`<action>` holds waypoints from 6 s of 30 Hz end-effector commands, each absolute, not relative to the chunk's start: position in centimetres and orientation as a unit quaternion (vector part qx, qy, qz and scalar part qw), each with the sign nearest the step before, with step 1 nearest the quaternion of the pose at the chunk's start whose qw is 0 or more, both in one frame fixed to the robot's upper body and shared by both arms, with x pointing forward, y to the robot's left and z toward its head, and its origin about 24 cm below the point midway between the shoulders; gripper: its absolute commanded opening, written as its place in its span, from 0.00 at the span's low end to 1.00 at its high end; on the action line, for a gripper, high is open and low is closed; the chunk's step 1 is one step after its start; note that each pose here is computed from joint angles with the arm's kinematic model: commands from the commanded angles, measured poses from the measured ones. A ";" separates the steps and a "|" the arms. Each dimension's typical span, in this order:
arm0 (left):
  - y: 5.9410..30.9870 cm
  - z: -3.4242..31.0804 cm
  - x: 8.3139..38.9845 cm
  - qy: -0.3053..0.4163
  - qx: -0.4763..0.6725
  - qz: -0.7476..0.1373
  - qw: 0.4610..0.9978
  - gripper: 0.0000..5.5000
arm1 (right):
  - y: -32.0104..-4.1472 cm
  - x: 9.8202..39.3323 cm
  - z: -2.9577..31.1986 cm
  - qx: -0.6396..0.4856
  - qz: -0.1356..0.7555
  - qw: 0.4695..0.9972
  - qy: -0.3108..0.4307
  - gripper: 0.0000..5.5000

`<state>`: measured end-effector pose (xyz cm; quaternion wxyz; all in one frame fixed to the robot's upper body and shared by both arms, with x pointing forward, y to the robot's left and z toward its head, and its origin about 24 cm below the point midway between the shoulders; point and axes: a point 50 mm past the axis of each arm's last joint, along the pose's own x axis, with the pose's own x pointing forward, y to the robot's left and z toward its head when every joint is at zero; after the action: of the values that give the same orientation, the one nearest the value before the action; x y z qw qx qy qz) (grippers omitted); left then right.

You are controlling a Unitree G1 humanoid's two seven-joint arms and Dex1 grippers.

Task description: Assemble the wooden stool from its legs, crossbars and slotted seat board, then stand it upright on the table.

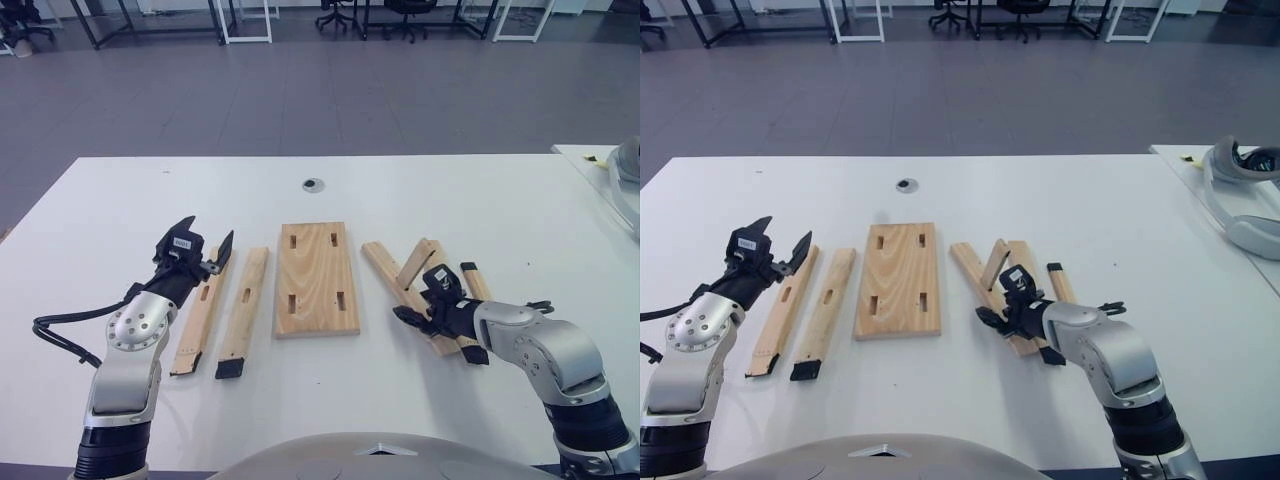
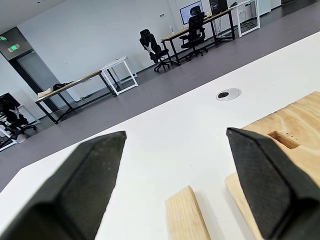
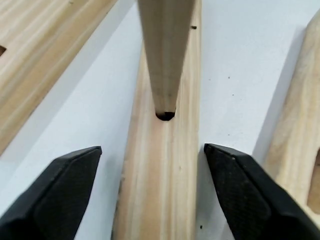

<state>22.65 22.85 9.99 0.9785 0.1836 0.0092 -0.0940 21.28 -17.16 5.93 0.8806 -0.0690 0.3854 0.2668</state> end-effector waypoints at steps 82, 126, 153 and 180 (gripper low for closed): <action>18.8 14.8 15.2 0.043 -0.260 0.094 0.960 0.19 | -11.0 24.1 7.5 -0.202 0.472 0.855 0.070 0.71; 18.3 13.9 17.2 0.083 -0.230 0.100 0.964 0.19 | -10.4 24.3 6.2 -0.218 0.454 0.861 0.069 0.71; 16.5 14.9 19.1 0.051 -0.126 0.060 0.989 0.19 | -9.7 23.3 4.9 -0.300 0.549 0.775 0.092 0.71; 10.8 11.1 16.3 0.106 -0.032 -0.025 0.994 0.19 | -13.4 24.4 4.8 -0.322 0.492 0.796 0.141 0.71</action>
<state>16.44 11.16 13.98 0.9976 -0.0641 0.0225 -0.0134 24.11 -13.08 4.81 0.7918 -0.3198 0.1362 0.5023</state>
